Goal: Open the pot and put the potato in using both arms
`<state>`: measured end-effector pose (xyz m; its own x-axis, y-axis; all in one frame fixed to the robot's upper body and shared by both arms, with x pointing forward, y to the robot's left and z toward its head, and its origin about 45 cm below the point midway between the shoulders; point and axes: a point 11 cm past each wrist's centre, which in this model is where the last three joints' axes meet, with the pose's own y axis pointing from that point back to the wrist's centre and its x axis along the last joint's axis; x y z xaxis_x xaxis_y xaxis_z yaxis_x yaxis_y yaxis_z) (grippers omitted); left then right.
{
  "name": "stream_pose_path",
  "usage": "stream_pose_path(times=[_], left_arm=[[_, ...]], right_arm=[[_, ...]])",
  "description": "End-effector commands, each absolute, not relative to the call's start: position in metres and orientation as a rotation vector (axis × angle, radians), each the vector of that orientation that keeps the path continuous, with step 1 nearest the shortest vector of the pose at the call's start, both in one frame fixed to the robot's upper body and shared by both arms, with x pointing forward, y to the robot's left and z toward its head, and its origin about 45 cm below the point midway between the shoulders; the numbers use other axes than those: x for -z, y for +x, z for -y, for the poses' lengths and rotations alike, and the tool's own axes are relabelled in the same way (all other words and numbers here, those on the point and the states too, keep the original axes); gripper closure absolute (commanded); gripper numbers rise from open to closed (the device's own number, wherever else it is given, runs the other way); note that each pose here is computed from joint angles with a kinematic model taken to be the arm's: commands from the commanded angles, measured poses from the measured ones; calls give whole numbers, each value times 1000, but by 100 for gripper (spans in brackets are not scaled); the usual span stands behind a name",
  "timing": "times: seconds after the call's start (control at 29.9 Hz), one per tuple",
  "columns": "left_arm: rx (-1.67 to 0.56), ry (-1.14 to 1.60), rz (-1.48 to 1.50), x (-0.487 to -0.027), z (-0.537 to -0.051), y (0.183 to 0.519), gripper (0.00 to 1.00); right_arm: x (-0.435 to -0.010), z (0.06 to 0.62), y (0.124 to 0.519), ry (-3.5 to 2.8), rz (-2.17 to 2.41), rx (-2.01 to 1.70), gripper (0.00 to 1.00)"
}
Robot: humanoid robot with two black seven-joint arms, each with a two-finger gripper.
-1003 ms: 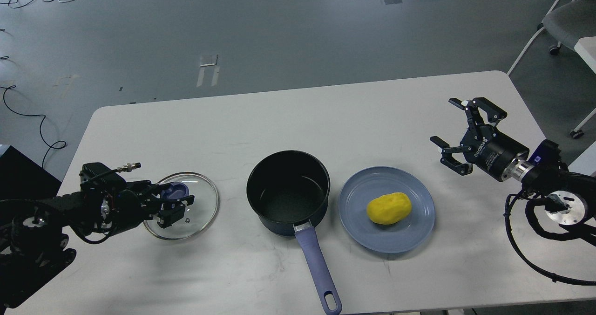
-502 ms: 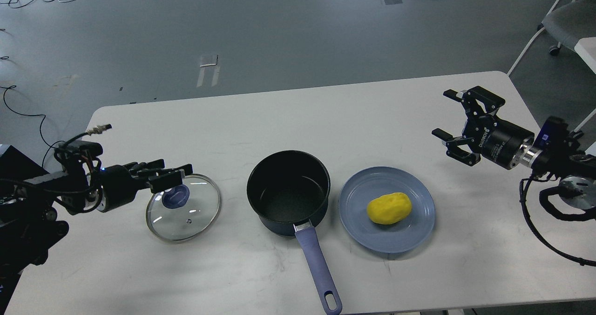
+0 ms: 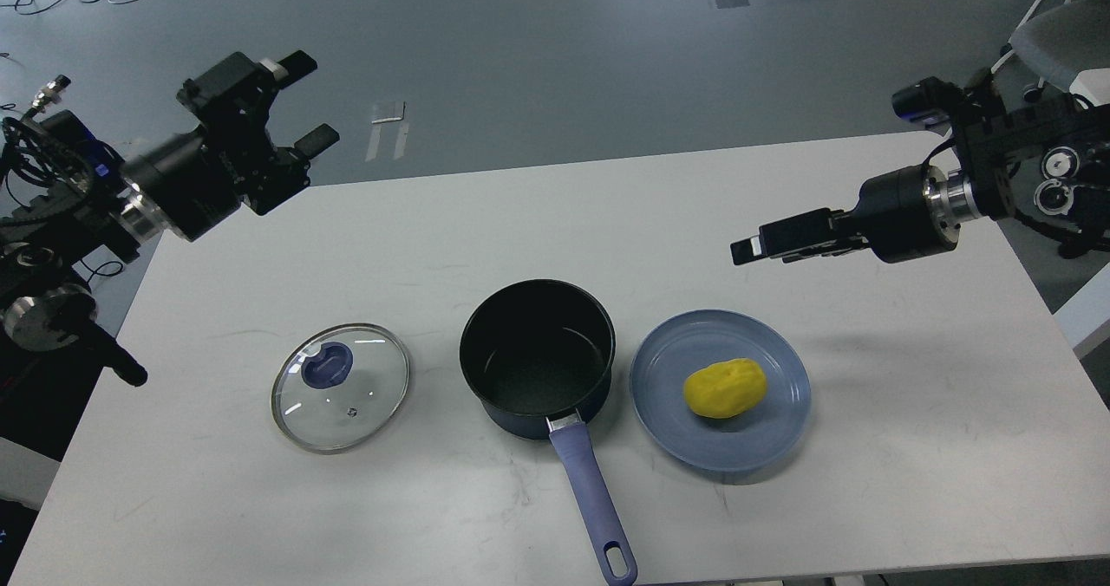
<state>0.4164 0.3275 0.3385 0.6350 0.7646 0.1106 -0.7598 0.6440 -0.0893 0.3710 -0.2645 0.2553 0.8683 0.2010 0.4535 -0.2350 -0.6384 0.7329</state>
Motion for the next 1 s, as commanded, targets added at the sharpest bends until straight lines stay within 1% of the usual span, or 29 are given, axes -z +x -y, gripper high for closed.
stream_pose_path(times=[0.0,0.07,0.27,0.5,0.7,0.84,0.97], left_arm=[[-895,-152,94,-349,-325,423,2],[-902,-194,58,-349,-325,423,2],[-908,-229,14,-343,-323,423,2],[-909,-230,12,-342,-323,423,2],[-905,-229,10,-342,-323,422,2],[-894,-232,5,-342,-322,421,2],[-895,-230,-1,-339,-323,421,2]], right_arm=[[-244,253,360,1960,-273,-772,2],[-233,248,355,1878,-392,-806,2],[-220,224,352,1693,-630,-912,2],[-210,189,348,1602,-785,-1029,2],[-200,182,343,1564,-851,-1070,2],[-195,179,352,1536,-845,-1126,2],[-187,177,350,1526,-867,-1142,2]])
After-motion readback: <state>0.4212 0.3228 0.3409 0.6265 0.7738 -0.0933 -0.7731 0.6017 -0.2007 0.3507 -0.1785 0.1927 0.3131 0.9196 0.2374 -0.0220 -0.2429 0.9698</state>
